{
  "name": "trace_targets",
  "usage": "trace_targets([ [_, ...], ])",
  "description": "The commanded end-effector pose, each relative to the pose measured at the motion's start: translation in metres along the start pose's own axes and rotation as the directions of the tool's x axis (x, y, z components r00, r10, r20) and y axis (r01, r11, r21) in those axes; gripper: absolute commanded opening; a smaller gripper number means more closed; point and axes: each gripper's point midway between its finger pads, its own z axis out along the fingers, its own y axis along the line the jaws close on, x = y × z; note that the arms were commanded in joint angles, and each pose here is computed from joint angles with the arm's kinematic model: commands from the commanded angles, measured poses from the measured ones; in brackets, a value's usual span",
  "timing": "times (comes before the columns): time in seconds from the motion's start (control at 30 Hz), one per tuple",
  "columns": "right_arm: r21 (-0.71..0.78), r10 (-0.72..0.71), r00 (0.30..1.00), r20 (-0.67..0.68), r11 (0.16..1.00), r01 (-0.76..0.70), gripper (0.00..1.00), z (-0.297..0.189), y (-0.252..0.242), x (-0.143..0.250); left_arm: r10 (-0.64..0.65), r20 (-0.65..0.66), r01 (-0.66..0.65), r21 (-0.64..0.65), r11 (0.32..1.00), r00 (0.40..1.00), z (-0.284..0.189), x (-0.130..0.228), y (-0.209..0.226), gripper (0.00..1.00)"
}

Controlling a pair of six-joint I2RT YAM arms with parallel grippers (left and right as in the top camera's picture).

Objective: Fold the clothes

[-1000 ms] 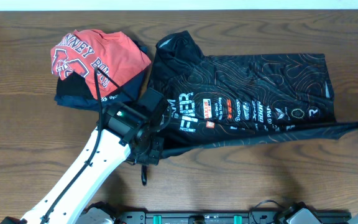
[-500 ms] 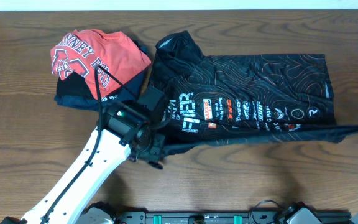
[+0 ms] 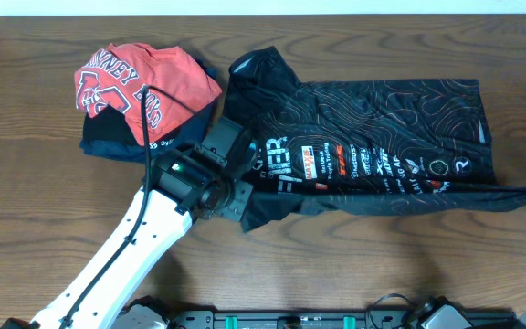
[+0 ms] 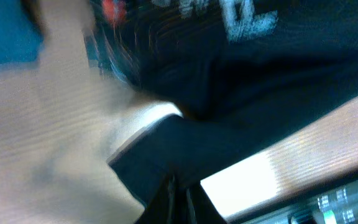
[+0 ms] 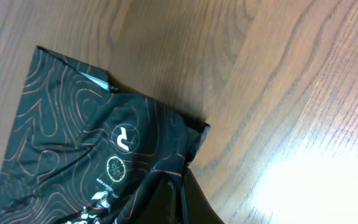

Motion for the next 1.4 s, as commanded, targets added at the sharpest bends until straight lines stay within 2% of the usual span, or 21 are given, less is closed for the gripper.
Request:
trace_targets([
  [0.0, 0.034, 0.000, 1.000, -0.012, 0.999, 0.001, 0.01, 0.013, 0.000, -0.001, 0.141, 0.099, -0.138, -0.036, 0.990, 0.985, -0.007, -0.025, 0.004, 0.06],
  [0.1, 0.052, 0.022, 0.999, -0.047, 0.998, -0.020, 0.01, 0.030, -0.001, 0.001, 0.246, 0.173, -0.240, -0.054, 0.969, 0.954, -0.009, -0.045, 0.001, 0.06],
  [0.33, 0.063, 0.050, 0.991, -0.127, 0.997, -0.042, 0.01, 0.068, -0.001, 0.007, 0.349, 0.234, -0.337, -0.093, 0.937, 0.907, -0.004, -0.068, -0.001, 0.06],
  [0.57, 0.041, 0.044, 0.990, -0.136, 0.998, -0.039, 0.01, 0.087, 0.006, 0.004, 0.368, 0.207, -0.333, -0.185, 0.925, 0.907, 0.015, -0.084, 0.014, 0.06],
  [0.83, 0.029, 0.034, 0.993, -0.117, 0.999, -0.030, 0.01, 0.089, 0.010, 0.000, 0.365, 0.232, -0.299, -0.275, 0.914, 0.902, 0.028, -0.108, 0.026, 0.06],
  [1.1, 0.022, 0.033, 0.992, -0.121, 0.999, -0.031, 0.01, 0.088, 0.012, 0.000, 0.335, 0.255, -0.261, -0.284, 0.923, 0.907, 0.024, -0.112, 0.028, 0.06],
  [1.17, -0.037, 0.010, 0.992, -0.126, 0.999, -0.015, 0.01, 0.086, 0.021, 0.000, 0.301, 0.263, -0.224, -0.287, 0.931, 0.917, 0.015, -0.108, 0.031, 0.06],
  [1.27, -0.238, -0.054, 0.990, -0.130, 0.971, 0.022, 0.01, 0.068, 0.055, -0.006, 0.244, 0.334, -0.125, -0.340, 0.932, 0.911, -0.019, -0.113, 0.041, 0.06],
  [1.37, -0.370, -0.057, 0.995, -0.080, 0.929, 0.023, 0.01, 0.031, 0.077, -0.025, 0.228, 0.480, -0.041, -0.368, 0.929, 0.847, -0.084, -0.124, 0.045, 0.06],
])
